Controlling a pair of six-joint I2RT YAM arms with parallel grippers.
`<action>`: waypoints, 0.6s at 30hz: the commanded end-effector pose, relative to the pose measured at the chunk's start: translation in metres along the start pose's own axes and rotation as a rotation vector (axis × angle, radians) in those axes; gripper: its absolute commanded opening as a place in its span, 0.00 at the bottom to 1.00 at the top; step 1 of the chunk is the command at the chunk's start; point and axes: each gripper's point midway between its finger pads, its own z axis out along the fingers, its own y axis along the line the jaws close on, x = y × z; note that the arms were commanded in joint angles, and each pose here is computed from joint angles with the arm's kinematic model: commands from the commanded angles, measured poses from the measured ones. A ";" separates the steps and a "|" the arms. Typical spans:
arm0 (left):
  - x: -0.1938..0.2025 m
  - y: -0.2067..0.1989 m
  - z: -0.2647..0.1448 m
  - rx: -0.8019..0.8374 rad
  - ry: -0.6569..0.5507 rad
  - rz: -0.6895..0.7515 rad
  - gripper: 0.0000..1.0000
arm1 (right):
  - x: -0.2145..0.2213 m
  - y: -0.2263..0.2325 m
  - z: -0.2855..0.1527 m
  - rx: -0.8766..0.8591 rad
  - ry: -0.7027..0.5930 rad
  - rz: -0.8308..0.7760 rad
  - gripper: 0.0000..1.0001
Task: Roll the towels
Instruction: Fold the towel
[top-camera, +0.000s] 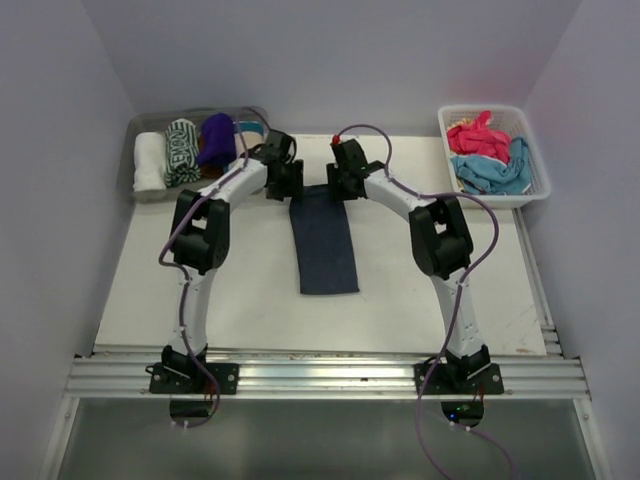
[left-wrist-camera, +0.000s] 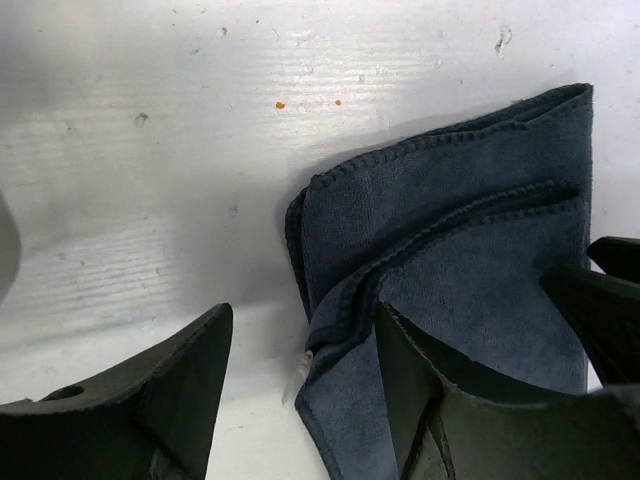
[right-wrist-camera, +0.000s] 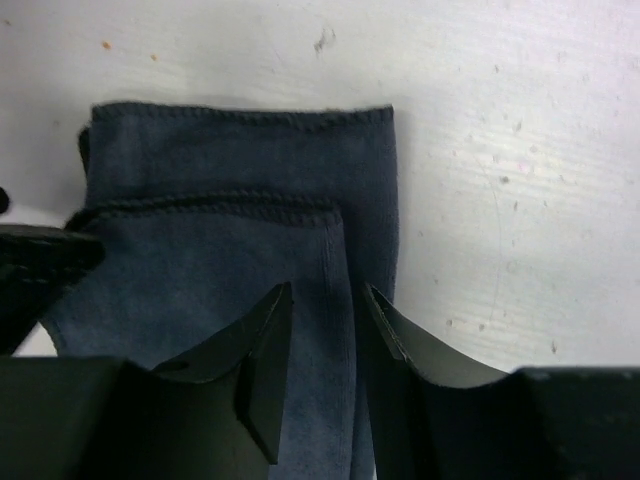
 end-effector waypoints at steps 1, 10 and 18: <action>-0.038 -0.009 -0.047 0.011 -0.144 0.002 0.63 | -0.036 0.002 -0.040 0.004 -0.123 0.013 0.38; -0.036 -0.030 -0.097 0.062 -0.188 0.059 0.62 | -0.011 -0.002 -0.051 -0.010 -0.077 0.029 0.38; -0.007 -0.044 -0.118 0.105 -0.164 0.070 0.60 | 0.013 -0.013 -0.017 0.052 0.030 0.018 0.49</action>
